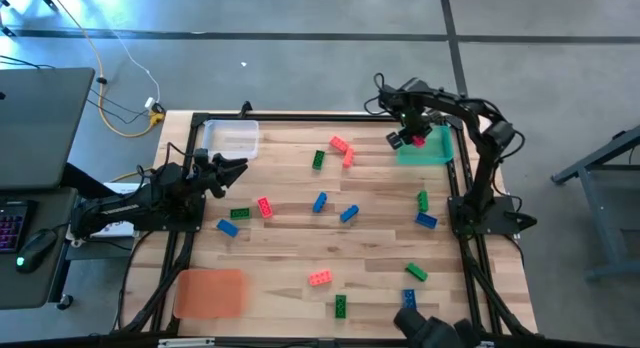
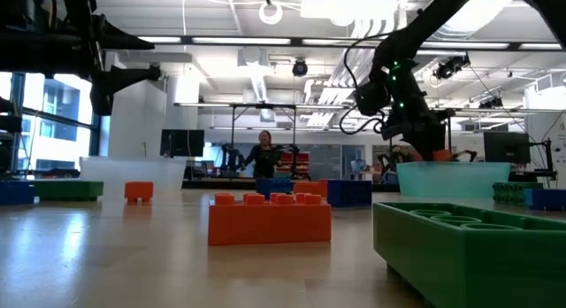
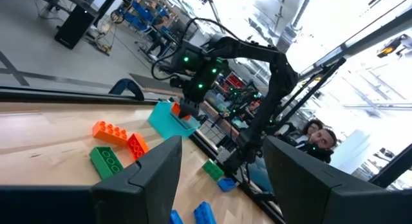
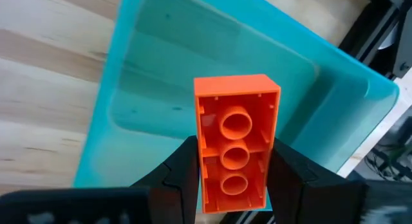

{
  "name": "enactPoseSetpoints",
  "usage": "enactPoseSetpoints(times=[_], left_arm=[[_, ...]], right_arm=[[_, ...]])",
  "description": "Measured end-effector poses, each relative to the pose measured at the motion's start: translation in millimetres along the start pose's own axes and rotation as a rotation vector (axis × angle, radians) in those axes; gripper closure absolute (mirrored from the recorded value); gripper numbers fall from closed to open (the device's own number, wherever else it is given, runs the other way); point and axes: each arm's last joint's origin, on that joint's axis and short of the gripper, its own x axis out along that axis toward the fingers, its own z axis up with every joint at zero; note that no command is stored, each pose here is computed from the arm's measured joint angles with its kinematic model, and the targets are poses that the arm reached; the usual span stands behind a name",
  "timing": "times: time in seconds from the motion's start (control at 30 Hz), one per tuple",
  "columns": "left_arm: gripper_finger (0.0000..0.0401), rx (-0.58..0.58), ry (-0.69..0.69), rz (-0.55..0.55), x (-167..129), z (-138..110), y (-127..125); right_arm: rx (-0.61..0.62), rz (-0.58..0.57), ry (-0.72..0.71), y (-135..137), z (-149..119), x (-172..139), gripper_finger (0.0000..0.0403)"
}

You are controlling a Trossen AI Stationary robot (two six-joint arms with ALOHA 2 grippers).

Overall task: Sort & place blocks by color
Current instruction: Put the orange game piece into the blue bin

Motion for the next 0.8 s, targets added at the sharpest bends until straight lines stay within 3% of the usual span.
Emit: enactPoseSetpoints(times=[0.33,0.8], left_arm=[[0.0192,0.0,-0.003,0.004,0.0,0.0,0.2],[0.0192,0.001,-0.003,0.004,0.0,0.0,0.2]], right_arm=[[-0.009,0.032,0.071,-11.3,13.4,19.7,0.0285],[-0.081,0.082,0.073,-13.0,15.1,21.0,0.0269]])
